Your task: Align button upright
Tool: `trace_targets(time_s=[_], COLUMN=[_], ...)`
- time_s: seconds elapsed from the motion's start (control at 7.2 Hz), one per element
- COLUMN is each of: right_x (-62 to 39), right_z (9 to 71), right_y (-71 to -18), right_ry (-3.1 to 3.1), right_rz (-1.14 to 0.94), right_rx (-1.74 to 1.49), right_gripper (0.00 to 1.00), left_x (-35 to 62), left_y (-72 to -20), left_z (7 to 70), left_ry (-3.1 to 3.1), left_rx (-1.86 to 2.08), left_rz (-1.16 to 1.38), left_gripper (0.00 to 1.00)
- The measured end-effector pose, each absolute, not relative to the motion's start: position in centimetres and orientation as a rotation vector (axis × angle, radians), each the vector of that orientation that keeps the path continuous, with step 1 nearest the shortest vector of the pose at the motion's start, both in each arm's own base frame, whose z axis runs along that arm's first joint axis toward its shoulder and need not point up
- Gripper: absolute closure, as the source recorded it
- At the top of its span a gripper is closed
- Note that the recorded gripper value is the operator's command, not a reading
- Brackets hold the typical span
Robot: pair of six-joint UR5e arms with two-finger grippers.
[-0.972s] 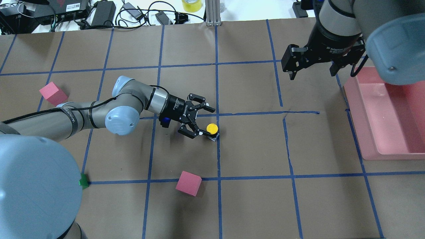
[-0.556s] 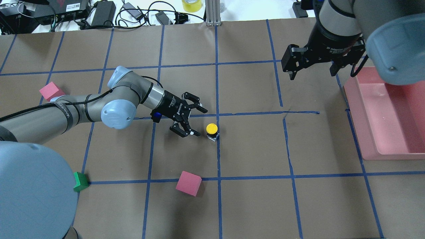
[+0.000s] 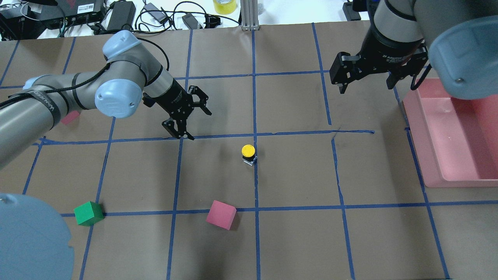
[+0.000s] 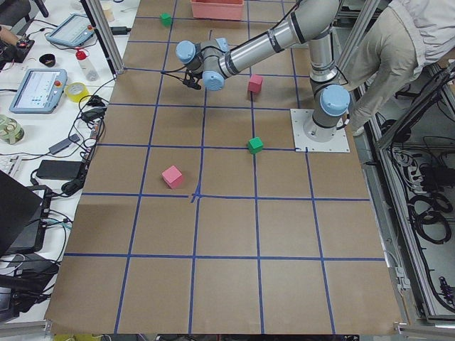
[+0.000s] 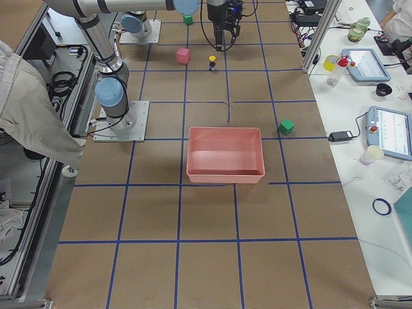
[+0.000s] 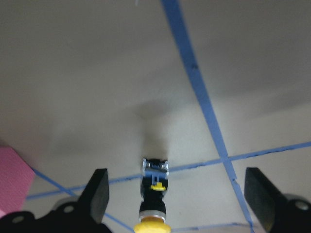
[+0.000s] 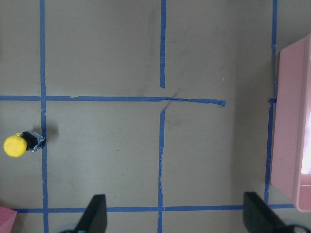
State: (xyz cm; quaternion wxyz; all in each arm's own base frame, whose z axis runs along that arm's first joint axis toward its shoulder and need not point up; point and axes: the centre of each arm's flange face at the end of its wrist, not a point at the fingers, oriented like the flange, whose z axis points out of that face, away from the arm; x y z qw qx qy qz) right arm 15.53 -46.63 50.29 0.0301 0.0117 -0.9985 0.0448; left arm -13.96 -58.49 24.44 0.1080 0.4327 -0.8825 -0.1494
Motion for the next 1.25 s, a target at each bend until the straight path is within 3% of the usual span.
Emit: trace_targets(time_s=[0.56, 0.97, 1.25], right_x=[15.3, 15.4, 15.5], right_z=[50.6, 51.4, 51.3], right_y=[-47.3, -48.2, -49.0], right_ry=[-3.080, -3.084, -3.083], right_rz=[0.160, 0.220, 0.258], right_rx=[0.038, 0.031, 0.024], right_gripper=[0.00, 0.00, 0.00], left_x=[-7.4, -7.9, -10.2], left_y=[-59.5, -55.6, -53.4], left_z=[37.3, 46.5, 48.3], left_ry=[-3.091, -3.134, -3.128], left_rx=[0.529, 0.275, 0.193], left_rz=[-0.017, -0.023, -0.036], left_gripper=[0.00, 0.00, 0.00])
